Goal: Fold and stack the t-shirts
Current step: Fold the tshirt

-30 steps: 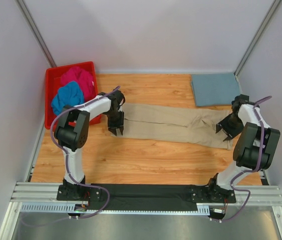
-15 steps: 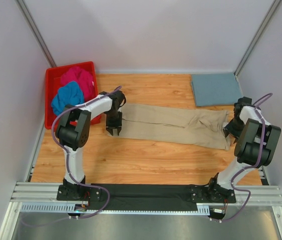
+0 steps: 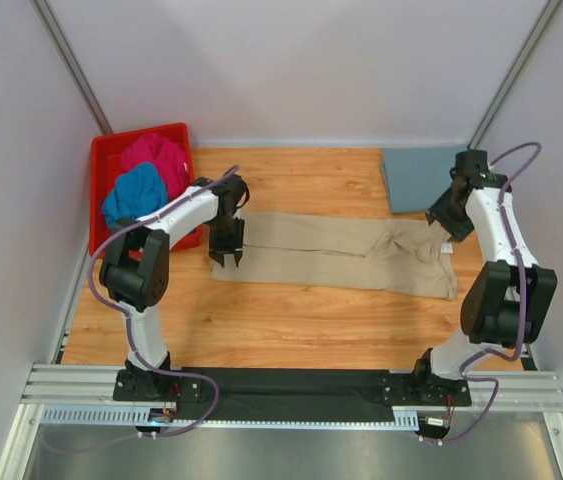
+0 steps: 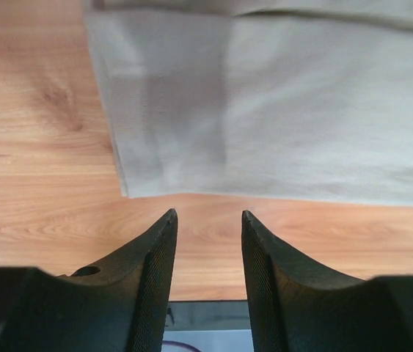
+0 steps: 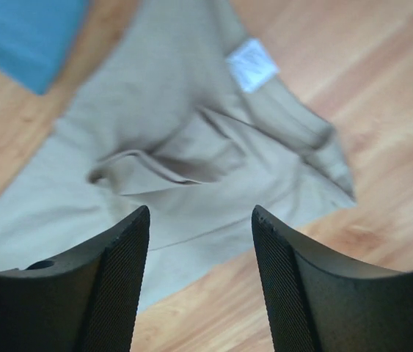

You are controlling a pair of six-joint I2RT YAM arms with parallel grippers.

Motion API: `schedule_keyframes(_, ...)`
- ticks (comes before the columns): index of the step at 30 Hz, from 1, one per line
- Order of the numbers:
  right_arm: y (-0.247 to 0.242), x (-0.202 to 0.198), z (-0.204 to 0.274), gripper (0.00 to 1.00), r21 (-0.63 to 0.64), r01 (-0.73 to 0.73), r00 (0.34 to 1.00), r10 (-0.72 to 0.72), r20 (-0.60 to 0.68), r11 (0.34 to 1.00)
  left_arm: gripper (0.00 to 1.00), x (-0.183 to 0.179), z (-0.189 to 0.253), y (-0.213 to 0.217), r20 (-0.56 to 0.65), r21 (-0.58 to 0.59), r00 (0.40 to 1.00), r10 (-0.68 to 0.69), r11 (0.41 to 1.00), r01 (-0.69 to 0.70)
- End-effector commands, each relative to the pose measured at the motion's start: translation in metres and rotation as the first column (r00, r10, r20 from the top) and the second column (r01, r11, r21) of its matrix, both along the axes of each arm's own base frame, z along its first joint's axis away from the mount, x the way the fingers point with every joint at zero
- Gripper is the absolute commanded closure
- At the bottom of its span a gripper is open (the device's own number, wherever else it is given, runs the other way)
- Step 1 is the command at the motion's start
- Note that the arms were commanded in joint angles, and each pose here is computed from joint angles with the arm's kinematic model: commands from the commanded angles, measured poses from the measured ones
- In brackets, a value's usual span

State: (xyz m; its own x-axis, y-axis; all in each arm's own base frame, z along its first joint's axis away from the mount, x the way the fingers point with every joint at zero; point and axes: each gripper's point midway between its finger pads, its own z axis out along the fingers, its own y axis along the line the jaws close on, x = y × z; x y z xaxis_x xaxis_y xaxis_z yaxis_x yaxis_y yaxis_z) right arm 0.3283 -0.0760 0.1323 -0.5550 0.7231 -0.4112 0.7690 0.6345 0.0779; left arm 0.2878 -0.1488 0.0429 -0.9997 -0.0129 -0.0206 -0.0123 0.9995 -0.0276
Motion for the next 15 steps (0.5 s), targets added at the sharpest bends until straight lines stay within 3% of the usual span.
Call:
schedule_keyframes(1,0.039,0.032,-0.003,0.4,0.096,-0.096,0.995,0.099,-0.025,0.991,0.52,0.029,0.069,-0.032,0.186,-0.183,0.982,-0.027,0.981,0.062)
schedule_keyframes(3,0.05,0.047,0.004,0.41,0.066,-0.184,0.982,0.186,-0.031,0.981,0.52,0.039,0.094,-0.063,0.251,-0.34,0.967,-0.034,0.933,0.121)
schedule_keyframes(4,0.058,0.052,-0.003,0.45,0.077,-0.294,0.954,0.298,-0.04,0.953,0.53,0.04,0.11,-0.073,0.284,-0.394,0.958,-0.034,0.907,0.149)
schedule_keyframes(6,0.074,0.068,0.0,0.46,0.096,-0.426,0.903,0.429,-0.011,0.899,0.53,0.05,0.125,-0.079,0.346,-0.414,0.938,0.005,0.898,0.147)
schedule_keyframes(7,0.079,0.071,-0.014,0.48,0.098,-0.493,0.864,0.499,-0.06,0.865,0.53,0.05,0.137,-0.08,0.379,-0.43,0.925,0.022,0.89,0.155)
schedule_keyframes(9,0.082,0.081,-0.012,0.5,0.098,-0.531,0.839,0.539,-0.072,0.841,0.53,0.047,0.14,-0.082,0.384,-0.455,0.922,0.059,0.881,0.133)
schedule_keyframes(13,0.08,0.075,-0.025,0.59,0.159,-0.302,0.912,0.333,-0.238,0.94,0.54,0.028,0.135,-0.068,0.344,-0.434,0.934,0.098,0.898,0.066)
schedule_keyframes(14,0.083,0.069,-0.027,0.57,0.171,-0.226,0.927,0.266,-0.266,0.959,0.54,0.022,0.132,-0.066,0.325,-0.429,0.941,0.099,0.902,0.053)
schedule_keyframes(15,0.1,0.071,-0.026,0.54,0.157,-0.257,0.924,0.29,-0.25,0.954,0.54,0.017,0.129,-0.064,0.31,-0.424,0.946,0.098,0.905,0.045)
